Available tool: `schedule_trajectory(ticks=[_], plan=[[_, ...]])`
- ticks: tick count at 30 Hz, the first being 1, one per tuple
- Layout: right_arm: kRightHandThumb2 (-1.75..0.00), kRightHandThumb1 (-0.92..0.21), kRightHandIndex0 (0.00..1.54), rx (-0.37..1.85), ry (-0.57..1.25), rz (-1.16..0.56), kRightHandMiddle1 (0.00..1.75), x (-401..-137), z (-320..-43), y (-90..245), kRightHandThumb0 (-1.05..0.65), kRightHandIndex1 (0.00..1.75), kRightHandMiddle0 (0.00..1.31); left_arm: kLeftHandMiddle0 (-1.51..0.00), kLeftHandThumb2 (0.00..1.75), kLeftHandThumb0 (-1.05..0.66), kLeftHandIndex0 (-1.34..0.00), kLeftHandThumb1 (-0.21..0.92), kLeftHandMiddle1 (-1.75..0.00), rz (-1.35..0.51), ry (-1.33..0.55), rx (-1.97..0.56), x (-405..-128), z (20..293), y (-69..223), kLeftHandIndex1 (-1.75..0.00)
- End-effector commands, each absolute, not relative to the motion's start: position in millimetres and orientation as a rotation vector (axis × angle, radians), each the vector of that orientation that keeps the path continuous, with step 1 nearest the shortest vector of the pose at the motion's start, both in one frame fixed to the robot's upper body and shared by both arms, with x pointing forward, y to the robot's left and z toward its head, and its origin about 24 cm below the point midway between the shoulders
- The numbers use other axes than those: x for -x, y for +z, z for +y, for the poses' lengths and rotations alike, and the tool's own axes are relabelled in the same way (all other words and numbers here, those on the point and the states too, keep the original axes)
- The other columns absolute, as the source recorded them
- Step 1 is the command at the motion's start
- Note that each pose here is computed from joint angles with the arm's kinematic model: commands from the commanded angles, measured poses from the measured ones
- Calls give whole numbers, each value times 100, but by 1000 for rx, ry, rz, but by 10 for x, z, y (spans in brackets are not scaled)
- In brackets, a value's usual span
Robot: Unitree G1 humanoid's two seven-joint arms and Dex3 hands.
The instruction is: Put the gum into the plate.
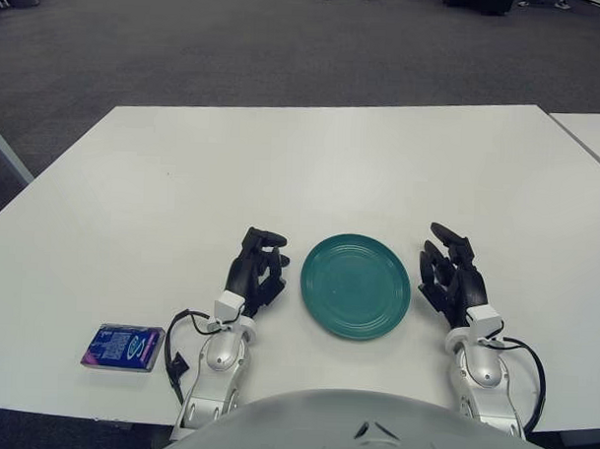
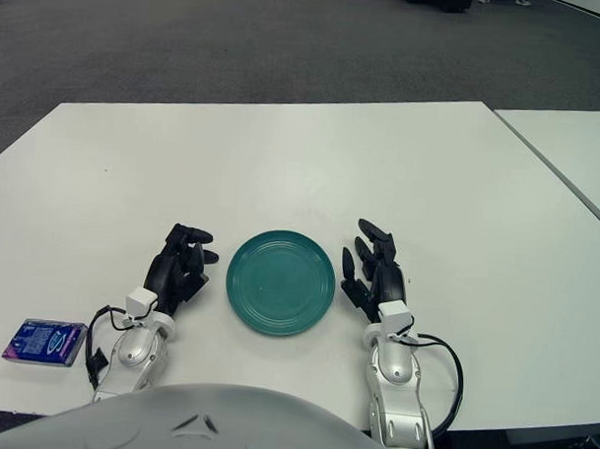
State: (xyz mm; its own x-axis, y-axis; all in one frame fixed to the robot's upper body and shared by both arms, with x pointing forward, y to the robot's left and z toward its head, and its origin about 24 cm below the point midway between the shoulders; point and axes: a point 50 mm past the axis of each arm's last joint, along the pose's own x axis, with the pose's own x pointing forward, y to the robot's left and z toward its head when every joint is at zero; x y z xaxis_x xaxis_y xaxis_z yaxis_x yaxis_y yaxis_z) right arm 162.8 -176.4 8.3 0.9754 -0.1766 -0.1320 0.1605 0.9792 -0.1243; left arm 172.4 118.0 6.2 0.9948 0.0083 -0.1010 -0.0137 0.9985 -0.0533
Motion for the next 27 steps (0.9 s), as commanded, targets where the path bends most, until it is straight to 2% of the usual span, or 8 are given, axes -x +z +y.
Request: schedule_trajectory(ticks=[1, 9, 14, 20, 24, 27], plan=[[-61, -92, 40, 115, -171, 265, 73, -1530, -1748, -94, -66, 9, 0, -25, 84, -82, -17, 92, -158, 89, 6, 36, -1760, 1199, 96, -175], [-60, -92, 40, 113, -175, 261, 74, -1531, -1741, -87, -66, 9, 0, -25, 84, -79, -17, 92, -155, 18, 1, 25, -1861, 1219, 295, -175], [-60, -92, 41, 110, -175, 263, 73, -1533, -1736, -96, -66, 10, 0, -25, 81, -72, -21, 92, -145, -113, -18, -6, -1893, 1260, 628, -175], [-61, -92, 40, 109, -172, 266, 70, -1530, -1724, -105, -65, 10, 0, -23, 74, -66, -16, 92, -127, -264, -93, -135, -1905, 1363, 904, -161], [-61, -92, 40, 109, -171, 269, 69, -1525, -1708, -105, -66, 10, 0, -20, 67, -67, -11, 92, -111, -411, -264, -334, -1856, 1653, 1210, -143], [-61, -92, 40, 110, -170, 270, 70, -1517, -1704, -101, -66, 10, 0, -18, 77, -59, -6, 73, -99, -448, -348, -387, -1786, 1817, 1266, -125]])
